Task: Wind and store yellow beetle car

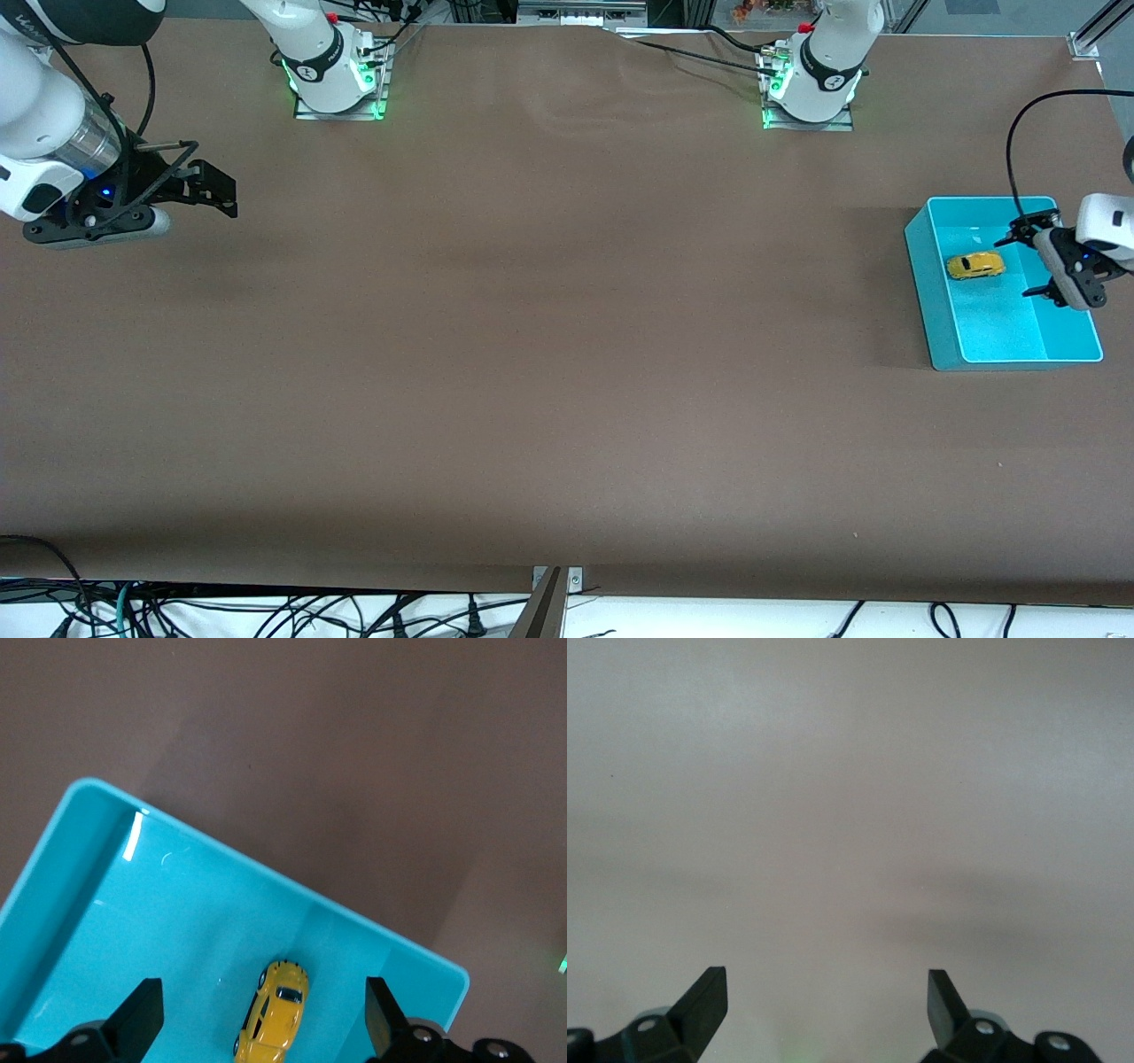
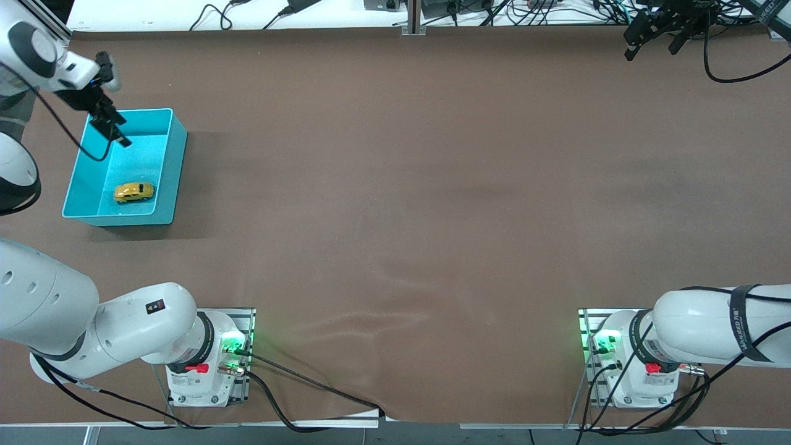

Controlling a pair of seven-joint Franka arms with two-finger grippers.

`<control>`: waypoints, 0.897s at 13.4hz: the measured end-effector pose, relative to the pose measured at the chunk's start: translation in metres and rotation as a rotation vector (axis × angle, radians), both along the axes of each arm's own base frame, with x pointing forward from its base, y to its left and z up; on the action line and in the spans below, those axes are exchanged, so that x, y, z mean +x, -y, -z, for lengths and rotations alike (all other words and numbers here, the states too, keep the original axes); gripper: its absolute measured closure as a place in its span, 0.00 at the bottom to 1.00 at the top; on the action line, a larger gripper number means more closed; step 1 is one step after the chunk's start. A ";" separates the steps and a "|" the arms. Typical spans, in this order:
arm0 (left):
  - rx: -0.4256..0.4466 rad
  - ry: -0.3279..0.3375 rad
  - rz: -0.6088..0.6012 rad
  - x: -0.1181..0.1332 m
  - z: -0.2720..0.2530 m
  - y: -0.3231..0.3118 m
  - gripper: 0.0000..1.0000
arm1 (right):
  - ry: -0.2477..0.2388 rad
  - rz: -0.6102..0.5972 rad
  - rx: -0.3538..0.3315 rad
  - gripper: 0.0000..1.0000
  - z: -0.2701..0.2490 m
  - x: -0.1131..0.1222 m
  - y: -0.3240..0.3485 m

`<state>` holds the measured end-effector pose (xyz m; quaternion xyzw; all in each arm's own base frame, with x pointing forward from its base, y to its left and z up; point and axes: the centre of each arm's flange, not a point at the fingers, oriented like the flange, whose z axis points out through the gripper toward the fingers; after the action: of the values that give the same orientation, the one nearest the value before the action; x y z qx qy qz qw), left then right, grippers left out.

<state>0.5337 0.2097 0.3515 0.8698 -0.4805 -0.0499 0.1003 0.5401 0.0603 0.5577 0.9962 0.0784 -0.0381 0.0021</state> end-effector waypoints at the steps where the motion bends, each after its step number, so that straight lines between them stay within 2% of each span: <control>1: 0.012 -0.001 -0.029 0.011 -0.010 0.024 0.00 | 0.000 0.000 0.000 0.00 0.000 0.000 0.000; 3: 0.034 0.002 -0.106 0.029 -0.032 0.073 0.00 | -0.001 0.000 0.000 0.00 0.000 0.000 0.000; 5: 0.057 0.036 -0.192 0.043 -0.060 0.109 0.00 | -0.001 0.000 0.000 0.00 0.000 0.000 0.000; 7: 0.079 0.076 -0.328 0.052 -0.093 0.136 0.00 | -0.002 0.000 0.000 0.00 0.000 0.000 0.000; 10: 0.112 0.068 -0.559 0.054 -0.144 0.193 0.00 | -0.002 0.000 0.000 0.00 0.000 0.000 0.000; 12: 0.127 0.064 -0.654 0.053 -0.178 0.234 0.00 | -0.002 0.000 0.000 0.00 0.000 0.000 0.000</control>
<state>0.5868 -0.0240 0.5297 0.9836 -0.1747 -0.0173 0.0416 0.5400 0.0604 0.5573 0.9961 0.0785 -0.0389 0.0021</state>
